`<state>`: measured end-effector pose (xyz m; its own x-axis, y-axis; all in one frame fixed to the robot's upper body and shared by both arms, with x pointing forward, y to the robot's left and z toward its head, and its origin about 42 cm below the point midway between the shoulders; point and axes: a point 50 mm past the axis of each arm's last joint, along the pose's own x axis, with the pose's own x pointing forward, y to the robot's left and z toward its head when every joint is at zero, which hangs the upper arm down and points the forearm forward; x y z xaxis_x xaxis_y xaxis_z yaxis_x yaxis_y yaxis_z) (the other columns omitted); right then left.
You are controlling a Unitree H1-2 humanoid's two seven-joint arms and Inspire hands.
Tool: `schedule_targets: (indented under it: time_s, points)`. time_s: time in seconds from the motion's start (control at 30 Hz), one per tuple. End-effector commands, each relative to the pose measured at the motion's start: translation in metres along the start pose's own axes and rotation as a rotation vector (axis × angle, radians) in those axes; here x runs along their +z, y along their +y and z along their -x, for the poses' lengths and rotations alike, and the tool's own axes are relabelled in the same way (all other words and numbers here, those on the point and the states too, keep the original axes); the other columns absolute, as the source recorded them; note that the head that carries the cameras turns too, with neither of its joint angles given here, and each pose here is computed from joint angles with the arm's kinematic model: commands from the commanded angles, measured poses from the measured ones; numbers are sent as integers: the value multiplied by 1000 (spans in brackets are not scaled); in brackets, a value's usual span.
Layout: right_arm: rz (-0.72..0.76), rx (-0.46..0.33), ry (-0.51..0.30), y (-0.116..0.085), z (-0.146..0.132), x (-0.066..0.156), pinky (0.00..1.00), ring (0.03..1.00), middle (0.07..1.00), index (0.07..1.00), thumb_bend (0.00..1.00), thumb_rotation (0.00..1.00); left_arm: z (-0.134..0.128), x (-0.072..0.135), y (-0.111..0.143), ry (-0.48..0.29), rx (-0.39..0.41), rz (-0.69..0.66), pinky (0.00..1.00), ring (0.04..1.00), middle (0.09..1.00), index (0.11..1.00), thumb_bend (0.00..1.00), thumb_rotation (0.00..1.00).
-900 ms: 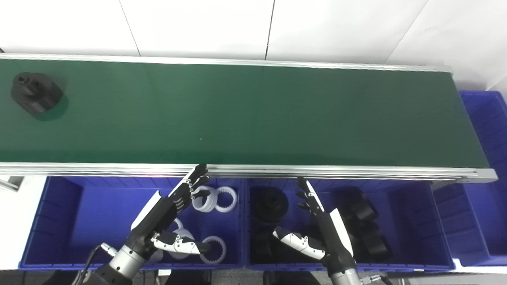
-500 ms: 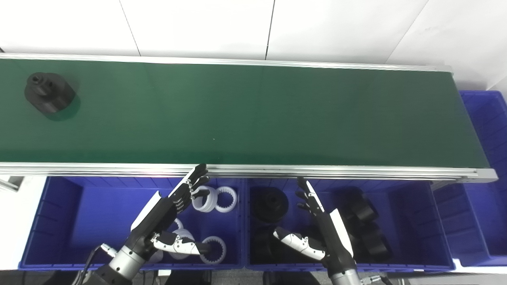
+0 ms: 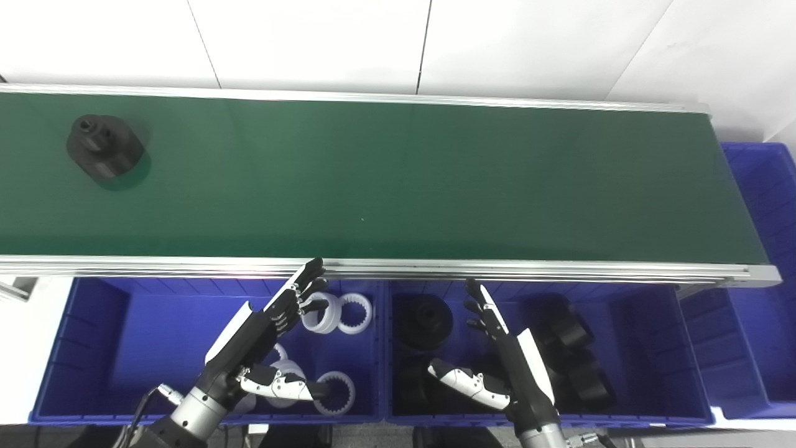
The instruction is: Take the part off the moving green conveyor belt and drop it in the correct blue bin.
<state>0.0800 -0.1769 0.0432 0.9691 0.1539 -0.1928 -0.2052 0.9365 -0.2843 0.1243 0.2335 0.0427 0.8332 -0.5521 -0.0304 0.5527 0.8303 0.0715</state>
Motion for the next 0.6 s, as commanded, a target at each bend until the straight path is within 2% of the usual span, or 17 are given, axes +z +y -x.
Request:
schedule_targets:
  time_s: [0.0,0.23,0.33,0.43,0.5,0.57]
  points:
    - [-9,-12,-63,0,1,8,847,920,967,980,833,557,1,7,3,-46,-8,-13,867,973,1000,996,866,177]
    - [-4,-12,-61,-1,1,5,843,919,967,978,835,553,0,4,2,-39,6,-46,834,953,1000,986,888,216]
    - [17,-4,-75,-5,2,-3,825,912,964,989,823,566,0,1,-3,-14,-3,-82,825,952,999,997,875,238]
    - [15,-2,-83,-9,4,-11,824,917,962,997,823,577,-2,-5,-8,8,2,-90,790,920,973,965,904,248]
    - [1,1,-85,-11,3,-15,857,941,982,1000,797,555,-6,-9,-7,28,-4,-123,780,891,950,951,917,291]
    - [-7,0,-79,-12,2,-19,885,955,995,1000,792,546,-11,-15,-6,38,-13,-112,796,889,942,945,897,283]
